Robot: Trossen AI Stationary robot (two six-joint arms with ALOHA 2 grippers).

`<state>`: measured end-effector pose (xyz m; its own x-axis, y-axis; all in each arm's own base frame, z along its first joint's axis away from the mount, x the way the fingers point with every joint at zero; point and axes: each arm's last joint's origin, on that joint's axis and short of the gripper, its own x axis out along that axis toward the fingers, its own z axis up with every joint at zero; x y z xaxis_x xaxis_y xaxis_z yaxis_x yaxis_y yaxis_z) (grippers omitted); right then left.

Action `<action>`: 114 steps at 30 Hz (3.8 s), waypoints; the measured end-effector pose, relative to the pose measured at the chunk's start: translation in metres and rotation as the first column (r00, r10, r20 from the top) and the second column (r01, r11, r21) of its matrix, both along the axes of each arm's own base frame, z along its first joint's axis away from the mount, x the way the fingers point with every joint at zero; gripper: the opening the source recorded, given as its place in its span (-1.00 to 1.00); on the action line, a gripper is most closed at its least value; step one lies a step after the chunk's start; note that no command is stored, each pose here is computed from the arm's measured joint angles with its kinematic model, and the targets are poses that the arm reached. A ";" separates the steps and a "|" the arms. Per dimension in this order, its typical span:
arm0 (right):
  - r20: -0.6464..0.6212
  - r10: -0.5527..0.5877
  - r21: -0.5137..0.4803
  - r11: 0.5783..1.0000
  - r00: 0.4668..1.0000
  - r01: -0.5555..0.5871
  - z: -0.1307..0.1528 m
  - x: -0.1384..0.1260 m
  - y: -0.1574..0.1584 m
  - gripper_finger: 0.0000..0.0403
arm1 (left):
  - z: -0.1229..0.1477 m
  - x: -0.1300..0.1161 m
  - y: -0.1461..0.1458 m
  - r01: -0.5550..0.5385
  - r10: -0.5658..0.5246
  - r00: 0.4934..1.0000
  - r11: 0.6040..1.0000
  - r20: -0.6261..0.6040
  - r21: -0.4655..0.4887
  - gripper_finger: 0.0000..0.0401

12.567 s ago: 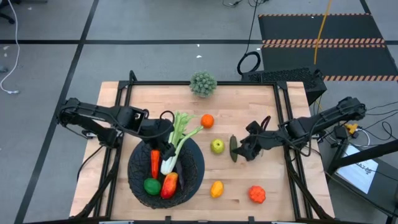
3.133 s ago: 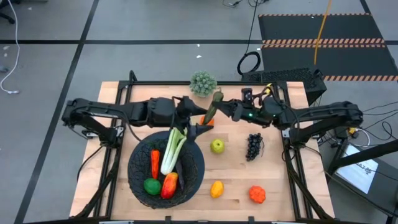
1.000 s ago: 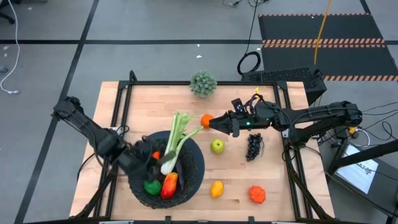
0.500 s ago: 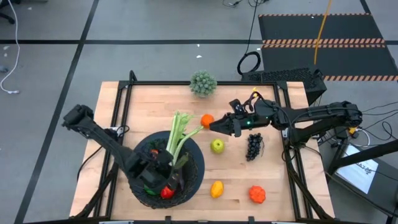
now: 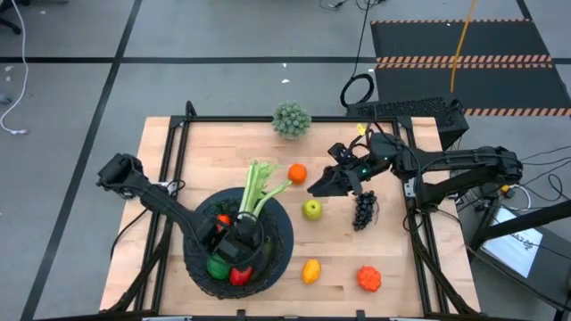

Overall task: Build produce basket
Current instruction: Put the orange pumpkin into the black wire basket

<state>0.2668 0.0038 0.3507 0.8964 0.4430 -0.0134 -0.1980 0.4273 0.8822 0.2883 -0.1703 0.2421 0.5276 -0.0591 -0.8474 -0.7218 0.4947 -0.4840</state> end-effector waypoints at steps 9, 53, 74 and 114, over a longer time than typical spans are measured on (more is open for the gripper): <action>0.006 0.179 0.012 0.984 0.984 -0.179 0.007 -0.013 -0.011 0.29 | 0.049 -0.003 0.046 -0.050 0.056 0.986 0.998 0.159 -0.043 0.39; -0.820 0.047 0.126 0.987 0.570 0.100 -0.046 -0.090 0.098 0.29 | 0.096 -0.006 0.128 0.338 -0.385 0.918 0.884 0.093 0.322 -0.09; -0.974 0.009 0.029 0.996 0.227 0.083 -0.107 -0.103 0.191 0.82 | 0.100 -0.011 0.089 0.247 -0.298 0.937 0.935 0.184 0.256 -0.09; -0.978 -0.126 -0.139 0.988 0.165 -0.072 -0.195 -0.084 0.186 0.84 | 0.107 -0.012 0.066 0.204 -0.266 0.918 0.952 0.293 0.228 -0.09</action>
